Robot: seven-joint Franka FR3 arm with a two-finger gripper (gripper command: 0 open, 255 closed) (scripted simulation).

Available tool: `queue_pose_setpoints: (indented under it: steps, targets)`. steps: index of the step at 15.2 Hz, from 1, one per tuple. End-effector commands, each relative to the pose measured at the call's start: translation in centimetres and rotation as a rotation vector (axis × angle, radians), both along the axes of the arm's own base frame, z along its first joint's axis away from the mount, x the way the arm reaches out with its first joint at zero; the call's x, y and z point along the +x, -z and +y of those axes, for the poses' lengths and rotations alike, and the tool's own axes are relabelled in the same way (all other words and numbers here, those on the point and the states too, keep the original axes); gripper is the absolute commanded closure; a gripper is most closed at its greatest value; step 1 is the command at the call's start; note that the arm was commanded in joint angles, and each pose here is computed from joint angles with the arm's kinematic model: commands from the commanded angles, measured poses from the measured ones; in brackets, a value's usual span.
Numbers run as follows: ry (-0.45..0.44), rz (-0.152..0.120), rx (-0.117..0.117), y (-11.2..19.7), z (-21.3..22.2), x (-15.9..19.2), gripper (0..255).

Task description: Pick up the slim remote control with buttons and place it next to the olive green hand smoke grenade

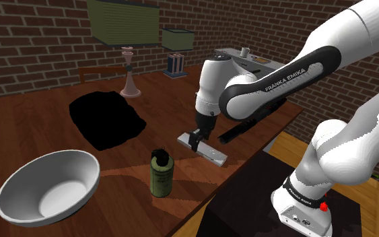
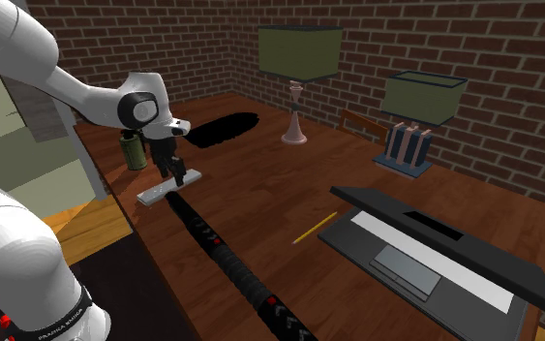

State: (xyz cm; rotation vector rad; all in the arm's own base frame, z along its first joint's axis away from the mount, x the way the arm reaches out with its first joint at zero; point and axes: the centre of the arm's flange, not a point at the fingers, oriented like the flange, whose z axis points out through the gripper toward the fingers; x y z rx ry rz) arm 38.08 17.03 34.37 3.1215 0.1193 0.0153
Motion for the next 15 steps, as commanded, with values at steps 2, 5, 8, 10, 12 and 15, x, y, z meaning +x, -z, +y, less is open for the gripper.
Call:
queue_pose_setpoints:
  steps: [2,5,8,10,12,15]
  targets:
    - [0.000,0.000,0.000,0.0,0.0,0.0,0]
    - [0.000,0.000,0.000,-1.3,0.0,0.0,0]
    - [0.000,0.000,0.000,-5.0,0.1,-0.1,0]
    - [0.000,0.000,0.000,-5.0,0.1,-0.1,0]
    - [0.000,0.000,0.000,-5.0,0.1,-0.1,0]
    - [0.000,0.000,0.000,-5.0,0.1,-0.1,0]
